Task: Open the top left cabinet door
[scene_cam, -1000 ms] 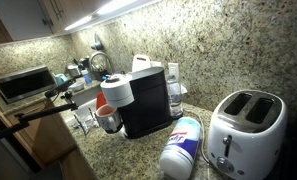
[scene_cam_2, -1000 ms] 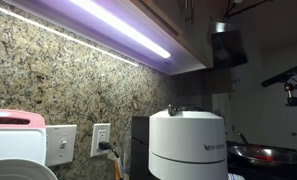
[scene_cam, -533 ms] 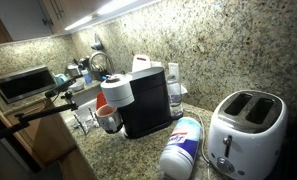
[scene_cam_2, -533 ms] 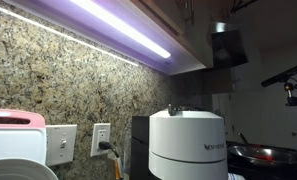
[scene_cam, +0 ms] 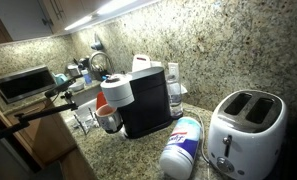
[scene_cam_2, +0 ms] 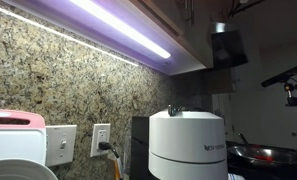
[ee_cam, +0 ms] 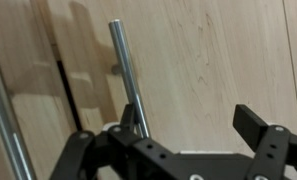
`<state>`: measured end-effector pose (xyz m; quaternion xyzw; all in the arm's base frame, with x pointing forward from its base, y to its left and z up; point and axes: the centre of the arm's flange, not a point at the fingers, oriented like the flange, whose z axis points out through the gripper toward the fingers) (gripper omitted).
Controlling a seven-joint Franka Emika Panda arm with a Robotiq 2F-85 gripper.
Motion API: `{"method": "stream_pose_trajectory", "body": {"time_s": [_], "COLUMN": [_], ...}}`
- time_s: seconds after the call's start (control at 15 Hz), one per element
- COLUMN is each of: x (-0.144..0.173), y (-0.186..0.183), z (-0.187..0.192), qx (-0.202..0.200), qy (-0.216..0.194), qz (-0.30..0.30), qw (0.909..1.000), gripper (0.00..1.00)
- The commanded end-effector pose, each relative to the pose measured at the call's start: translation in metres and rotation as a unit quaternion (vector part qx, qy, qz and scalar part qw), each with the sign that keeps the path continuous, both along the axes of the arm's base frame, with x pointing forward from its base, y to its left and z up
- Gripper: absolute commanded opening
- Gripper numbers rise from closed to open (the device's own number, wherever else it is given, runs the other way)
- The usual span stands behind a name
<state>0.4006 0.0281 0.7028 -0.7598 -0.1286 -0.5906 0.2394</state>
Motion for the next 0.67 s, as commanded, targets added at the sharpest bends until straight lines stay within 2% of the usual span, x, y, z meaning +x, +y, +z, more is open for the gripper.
{"method": "stream_pose_trajectory", "body": {"time_s": [0.0,0.2,0.6], "x": [0.006,0.011,0.015], "y": [0.008,0.016,0.024], "z": [-0.001,-0.003,-0.01], "qx": [0.01,0.019,0.022], "qy": [-0.028,-0.054,-0.068], "qz": [0.022,0.011,0.023], "qw": [0.9993,0.9983,0.9972], "gripper": [1.0,1.0,1.0]}}
